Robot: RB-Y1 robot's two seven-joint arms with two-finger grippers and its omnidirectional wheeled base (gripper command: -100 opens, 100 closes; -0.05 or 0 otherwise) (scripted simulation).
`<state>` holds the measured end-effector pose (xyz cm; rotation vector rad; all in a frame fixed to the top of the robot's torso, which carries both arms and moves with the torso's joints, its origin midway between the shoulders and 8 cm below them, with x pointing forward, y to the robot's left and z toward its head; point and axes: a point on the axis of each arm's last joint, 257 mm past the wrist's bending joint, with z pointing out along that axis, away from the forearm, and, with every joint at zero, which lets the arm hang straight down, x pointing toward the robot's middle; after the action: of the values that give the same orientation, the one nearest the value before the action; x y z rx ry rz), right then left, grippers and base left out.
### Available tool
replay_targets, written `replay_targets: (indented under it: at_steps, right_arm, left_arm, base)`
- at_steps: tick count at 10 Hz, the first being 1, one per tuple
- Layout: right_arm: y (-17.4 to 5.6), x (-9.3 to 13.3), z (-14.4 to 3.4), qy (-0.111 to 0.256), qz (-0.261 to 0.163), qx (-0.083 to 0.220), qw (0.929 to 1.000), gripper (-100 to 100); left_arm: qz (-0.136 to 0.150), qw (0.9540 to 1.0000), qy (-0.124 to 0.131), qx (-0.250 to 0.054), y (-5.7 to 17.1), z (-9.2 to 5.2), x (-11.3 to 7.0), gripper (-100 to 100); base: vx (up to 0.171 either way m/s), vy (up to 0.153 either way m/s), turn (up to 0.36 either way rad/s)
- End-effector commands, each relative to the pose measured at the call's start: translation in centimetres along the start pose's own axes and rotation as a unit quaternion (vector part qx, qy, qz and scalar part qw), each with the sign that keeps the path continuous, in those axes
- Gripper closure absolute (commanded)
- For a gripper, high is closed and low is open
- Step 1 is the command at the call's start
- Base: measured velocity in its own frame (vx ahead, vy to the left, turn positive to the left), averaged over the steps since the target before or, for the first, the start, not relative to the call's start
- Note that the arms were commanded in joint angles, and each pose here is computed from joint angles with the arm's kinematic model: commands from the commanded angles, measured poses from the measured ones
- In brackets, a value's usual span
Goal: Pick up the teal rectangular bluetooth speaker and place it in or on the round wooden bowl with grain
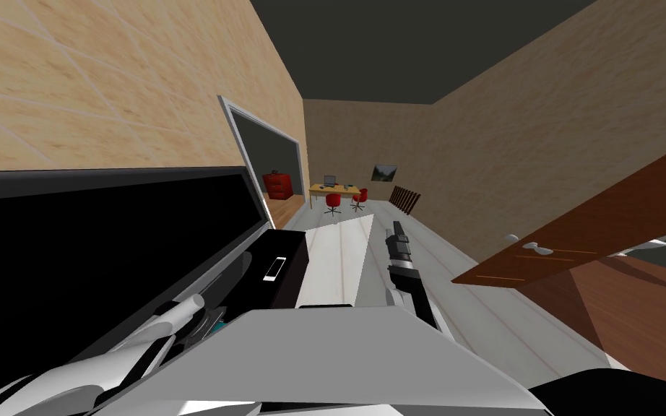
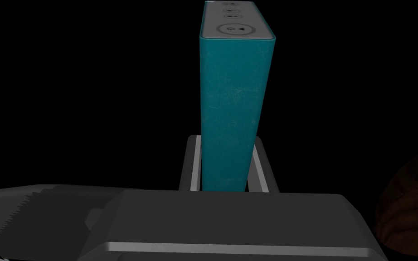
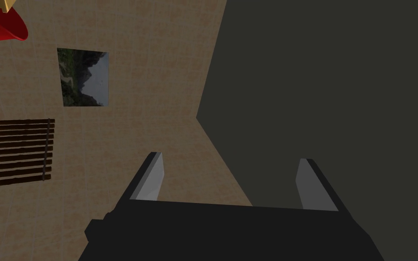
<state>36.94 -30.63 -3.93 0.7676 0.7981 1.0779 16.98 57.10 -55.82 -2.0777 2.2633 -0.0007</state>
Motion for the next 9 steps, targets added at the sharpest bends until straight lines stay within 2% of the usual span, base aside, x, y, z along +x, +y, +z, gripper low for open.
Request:
replay_targets:
  at_steps: [1, 2, 3, 4, 5, 6, 7, 8, 9]
  right_arm:
    - [0.0, 0.0, 0.0, 0.0, 0.0, 0.0, 1.0, 0]
    - [0.0, 0.0, 0.0, 0.0, 0.0, 0.0, 1.0, 0]
    - [0.0, 0.0, 0.0, 0.0, 0.0, 0.0, 1.0, 0]
    - [0.0, 0.0, 0.0, 0.0, 0.0, 0.0, 1.0, 0]
    - [0.0, 0.0, 0.0, 0.0, 0.0, 0.0, 1.0, 0]
    - [0.0, 0.0, 0.0, 0.0, 0.0, 0.0, 1.0, 0]
    - [0.0, 0.0, 0.0, 0.0, 0.0, 0.0, 1.0, 0]
    - [0.0, 0.0, 0.0, 0.0, 0.0, 0.0, 1.0, 0]
    - [0.0, 0.0, 0.0, 0.0, 0.0, 0.0, 1.0, 0]
  left_arm:
    - [0.007, 1.0, -0.001, 0.002, -2.4, -0.5, 0.2, 100]
    - [0.012, 0.9999, -0.005, 0.008, -2.9, -0.7, 0.0, 100]
    - [0.007, 1.0, -0.001, 0.002, -2.4, -0.5, 0.2, 100]
    - [0.012, 0.9999, -0.002, 0.002, -4.5, -1.0, 0.5, 100]
    - [0.014, 0.9999, 0.001, -0.008, -3.4, -0.7, 0.7, 100]
    - [0.012, 0.9999, -0.002, 0.001, -4.5, -1.0, 0.5, 100]
    - [0.012, 0.9999, -0.002, 0.001, -4.5, -1.0, 0.5, 100]
    - [0.015, 0.9999, -0.003, 0.001, -5.5, -1.3, 0.6, 100]
    - [0.016, 0.9999, -0.003, 0.001, -4.9, -1.1, 0.6, 100]
  base:
    - [-0.048, 0.007, 0.1]
    - [-0.06, 0.015, 0.037]
    - [-0.032, 0.008, -0.026]
    - [-0.06, 0.001, 0.092]
    - [-0.057, 0.01, 0.042]
    - [-0.03, 0.011, 0.005]
    - [-0.007, 0.007, -0.011]
    - [-0.023, 0.009, 0.04]
    - [-0.014, 0.004, 0.005]
